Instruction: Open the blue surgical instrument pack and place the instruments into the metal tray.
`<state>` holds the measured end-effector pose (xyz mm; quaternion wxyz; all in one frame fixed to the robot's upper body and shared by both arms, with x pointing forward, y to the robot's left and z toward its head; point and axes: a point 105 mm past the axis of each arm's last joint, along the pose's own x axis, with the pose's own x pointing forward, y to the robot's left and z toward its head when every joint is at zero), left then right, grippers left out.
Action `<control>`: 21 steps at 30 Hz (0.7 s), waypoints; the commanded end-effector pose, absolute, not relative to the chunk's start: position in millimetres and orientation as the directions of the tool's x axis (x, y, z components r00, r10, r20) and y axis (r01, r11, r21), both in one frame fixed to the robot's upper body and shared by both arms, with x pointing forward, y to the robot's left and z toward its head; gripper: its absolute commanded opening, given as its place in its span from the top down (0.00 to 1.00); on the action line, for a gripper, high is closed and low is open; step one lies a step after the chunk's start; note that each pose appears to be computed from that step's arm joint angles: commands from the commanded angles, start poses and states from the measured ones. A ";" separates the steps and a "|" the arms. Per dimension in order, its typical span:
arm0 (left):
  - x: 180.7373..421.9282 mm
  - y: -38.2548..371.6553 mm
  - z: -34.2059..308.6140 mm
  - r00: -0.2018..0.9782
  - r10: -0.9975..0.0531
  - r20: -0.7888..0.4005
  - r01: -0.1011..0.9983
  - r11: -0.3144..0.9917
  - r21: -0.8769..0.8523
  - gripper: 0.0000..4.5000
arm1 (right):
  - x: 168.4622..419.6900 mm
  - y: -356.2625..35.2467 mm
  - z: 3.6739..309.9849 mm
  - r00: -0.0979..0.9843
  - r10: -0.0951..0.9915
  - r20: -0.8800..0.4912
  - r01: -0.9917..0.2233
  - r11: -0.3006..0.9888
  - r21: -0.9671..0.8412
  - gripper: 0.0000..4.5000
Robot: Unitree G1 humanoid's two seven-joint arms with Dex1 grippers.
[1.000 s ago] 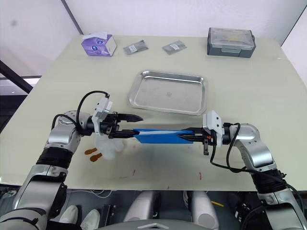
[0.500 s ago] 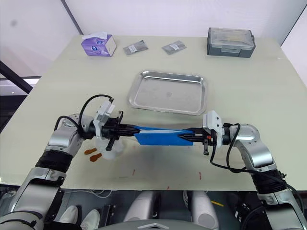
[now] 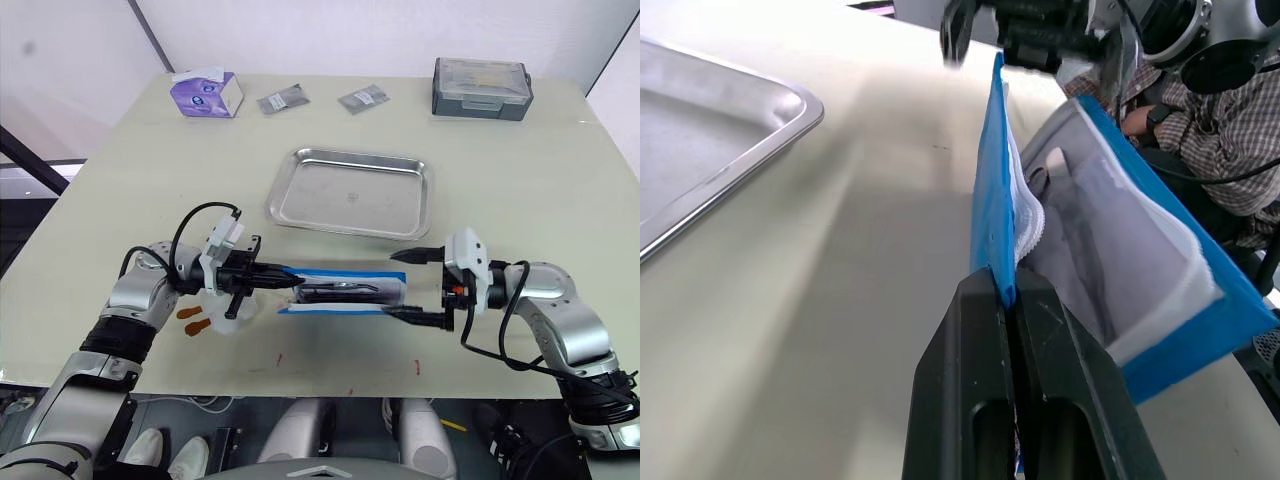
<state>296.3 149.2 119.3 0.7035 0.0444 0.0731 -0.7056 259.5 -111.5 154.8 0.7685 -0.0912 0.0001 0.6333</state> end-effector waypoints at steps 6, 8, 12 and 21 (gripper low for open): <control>300.3 152.1 125.7 -0.027 -0.984 -0.175 1.000 -0.026 -0.004 1.00 | 259.7 -94.1 187.5 0.264 0.964 0.027 -0.956 0.265 -0.126 0.01; 300.2 151.7 125.5 -0.029 -0.984 -0.175 1.000 -0.028 -0.005 1.00 | 259.0 -91.4 185.1 0.268 0.963 0.032 -0.958 0.270 -0.096 0.01; 301.2 153.1 124.8 -0.024 -0.983 -0.182 1.000 -0.024 -0.001 1.00 | 248.8 -85.8 175.9 0.218 0.975 0.031 -0.976 0.219 -0.018 0.30; 307.9 148.2 126.0 -0.014 -0.984 -0.175 1.000 -0.016 0.012 1.00 | 240.6 -88.3 133.6 0.220 0.971 -0.091 -0.973 0.225 0.049 0.91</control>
